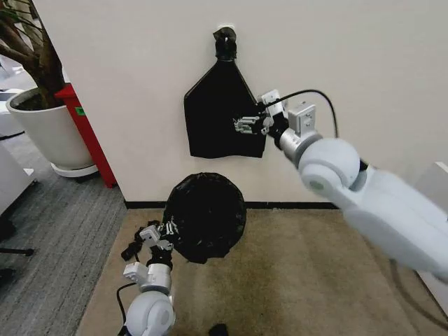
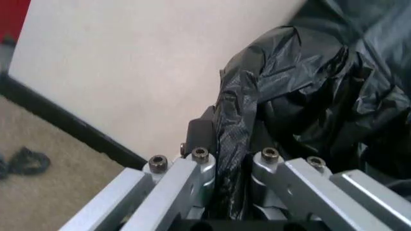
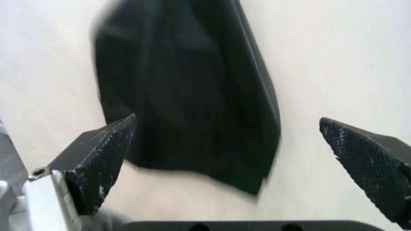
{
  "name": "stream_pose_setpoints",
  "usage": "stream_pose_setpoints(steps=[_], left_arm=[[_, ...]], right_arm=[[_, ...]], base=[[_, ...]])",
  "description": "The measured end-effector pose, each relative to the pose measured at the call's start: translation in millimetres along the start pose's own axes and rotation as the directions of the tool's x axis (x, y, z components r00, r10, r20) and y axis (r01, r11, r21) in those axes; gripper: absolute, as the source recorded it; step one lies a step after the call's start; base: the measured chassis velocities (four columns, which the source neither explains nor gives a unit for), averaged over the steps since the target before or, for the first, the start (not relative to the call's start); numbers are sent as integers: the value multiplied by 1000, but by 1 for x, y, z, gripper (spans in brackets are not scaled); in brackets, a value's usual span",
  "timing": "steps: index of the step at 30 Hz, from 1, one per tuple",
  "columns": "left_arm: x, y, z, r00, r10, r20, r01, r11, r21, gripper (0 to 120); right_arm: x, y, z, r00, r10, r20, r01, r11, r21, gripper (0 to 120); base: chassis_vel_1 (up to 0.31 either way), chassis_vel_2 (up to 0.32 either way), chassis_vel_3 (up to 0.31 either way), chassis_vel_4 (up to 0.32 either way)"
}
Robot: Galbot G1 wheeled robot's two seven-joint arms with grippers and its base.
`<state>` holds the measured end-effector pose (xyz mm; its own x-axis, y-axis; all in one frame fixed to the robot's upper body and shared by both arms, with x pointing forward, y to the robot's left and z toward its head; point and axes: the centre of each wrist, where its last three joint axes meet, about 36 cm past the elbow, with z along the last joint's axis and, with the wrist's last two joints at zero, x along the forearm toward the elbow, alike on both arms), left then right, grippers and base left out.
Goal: Place the garbage bag over the trash bin.
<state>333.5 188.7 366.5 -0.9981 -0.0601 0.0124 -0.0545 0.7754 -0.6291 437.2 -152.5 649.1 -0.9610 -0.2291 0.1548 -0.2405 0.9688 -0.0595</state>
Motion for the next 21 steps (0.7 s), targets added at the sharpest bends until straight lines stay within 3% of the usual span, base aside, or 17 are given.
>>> stream_pose_setpoints(steps=[10, 17, 21], left_arm=[[-15, -21, -1, 998, -62, 12, 58, 978, 199, 4], [-19, -30, 3, 995, -99, 16, 92, 965, 246, 4], [-19, -32, 4, 993, -117, 22, 107, 958, 265, 4]], right_arm=[[45, -11, 68, 988, 5, -152, -41, 971, -236, 100], [69, -17, 96, 970, -39, -239, -68, 902, -426, 100], [79, -18, 109, 965, -64, -253, -64, 882, -467, 100]], base=[[0, 0, 0, 0], [0, 0, 0, 0], [0, 0, 0, 0]])
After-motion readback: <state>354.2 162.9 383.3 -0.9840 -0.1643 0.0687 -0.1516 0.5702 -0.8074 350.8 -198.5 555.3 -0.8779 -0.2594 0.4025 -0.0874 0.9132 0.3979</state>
